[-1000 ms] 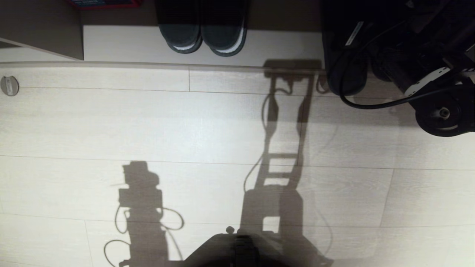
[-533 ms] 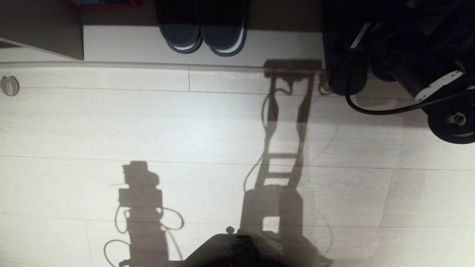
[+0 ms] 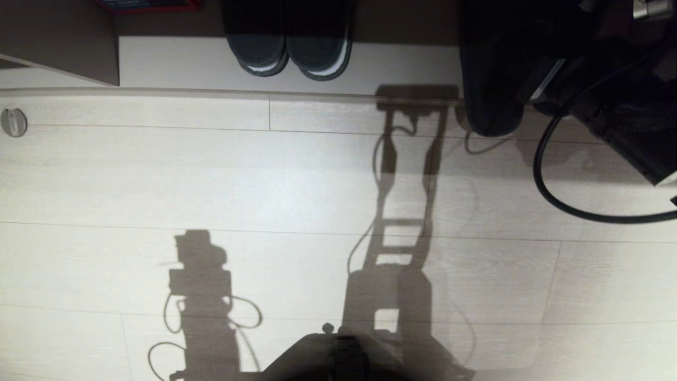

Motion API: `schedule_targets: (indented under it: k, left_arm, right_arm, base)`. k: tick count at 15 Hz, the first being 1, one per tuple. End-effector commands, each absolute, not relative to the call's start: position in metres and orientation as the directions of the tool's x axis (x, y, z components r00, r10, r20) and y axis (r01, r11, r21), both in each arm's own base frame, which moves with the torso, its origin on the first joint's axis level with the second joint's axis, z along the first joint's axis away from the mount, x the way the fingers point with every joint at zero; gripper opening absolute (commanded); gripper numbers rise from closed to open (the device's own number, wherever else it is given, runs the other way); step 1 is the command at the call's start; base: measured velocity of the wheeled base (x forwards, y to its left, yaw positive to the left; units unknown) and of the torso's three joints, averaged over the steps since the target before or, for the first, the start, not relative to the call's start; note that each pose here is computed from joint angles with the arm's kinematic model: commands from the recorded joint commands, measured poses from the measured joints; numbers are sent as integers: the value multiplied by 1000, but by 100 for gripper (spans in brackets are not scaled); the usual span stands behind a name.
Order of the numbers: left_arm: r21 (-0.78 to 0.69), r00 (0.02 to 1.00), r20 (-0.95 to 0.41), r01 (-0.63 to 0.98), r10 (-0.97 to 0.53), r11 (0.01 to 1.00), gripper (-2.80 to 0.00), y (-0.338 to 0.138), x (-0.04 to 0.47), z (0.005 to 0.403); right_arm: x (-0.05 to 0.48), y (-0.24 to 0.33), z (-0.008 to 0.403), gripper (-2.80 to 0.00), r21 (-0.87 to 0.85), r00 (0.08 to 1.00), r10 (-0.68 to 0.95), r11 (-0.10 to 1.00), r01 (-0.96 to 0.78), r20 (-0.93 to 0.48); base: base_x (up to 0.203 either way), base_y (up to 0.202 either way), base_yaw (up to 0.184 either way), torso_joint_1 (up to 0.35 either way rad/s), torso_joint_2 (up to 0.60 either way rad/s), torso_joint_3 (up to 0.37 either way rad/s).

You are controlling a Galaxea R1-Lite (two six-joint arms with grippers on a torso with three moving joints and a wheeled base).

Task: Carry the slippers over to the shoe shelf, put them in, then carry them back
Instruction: Place the slippers into the shoe cabinet, then pick up the slippers in the shoe cabinet

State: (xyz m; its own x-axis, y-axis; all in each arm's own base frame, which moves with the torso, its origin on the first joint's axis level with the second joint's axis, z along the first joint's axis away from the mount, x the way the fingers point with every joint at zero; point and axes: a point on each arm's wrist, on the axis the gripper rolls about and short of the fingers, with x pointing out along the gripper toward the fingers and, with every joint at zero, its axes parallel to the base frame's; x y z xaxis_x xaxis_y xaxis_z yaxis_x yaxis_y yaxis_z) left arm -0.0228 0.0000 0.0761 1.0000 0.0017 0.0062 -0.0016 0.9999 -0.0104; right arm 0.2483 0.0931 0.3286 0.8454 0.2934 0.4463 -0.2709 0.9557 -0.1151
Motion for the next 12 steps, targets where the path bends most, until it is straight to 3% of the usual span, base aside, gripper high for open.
schedule_targets:
  k: [1, 5, 9, 12]
  left_arm:
    - [-11, 1000, 6, -3, 3, 1000, -280, 0, -23, 76]
    - [-11, 1000, 6, -3, 3, 1000, -280, 0, -23, 76]
    - [-11, 1000, 6, -3, 3, 1000, -280, 0, -23, 76]
    - [-11, 1000, 6, -3, 3, 1000, -280, 0, -23, 76]
  right_arm:
    - [212, 80, 323, -280, -117, 843, 298, 954, -275, 448]
    - [179, 68, 306, -280, -120, 856, 302, 953, -277, 420]
    - [87, 31, 284, -280, -110, 840, 271, 962, -250, 470]
    - [45, 13, 252, -280, -106, 886, 217, 976, -189, 411]
  base:
    - [0, 0, 0, 0, 0, 0]
    - [0, 0, 0, 0, 0, 0]
    - [0, 0, 0, 0, 0, 0]
    - [0, 0, 0, 0, 0, 0]
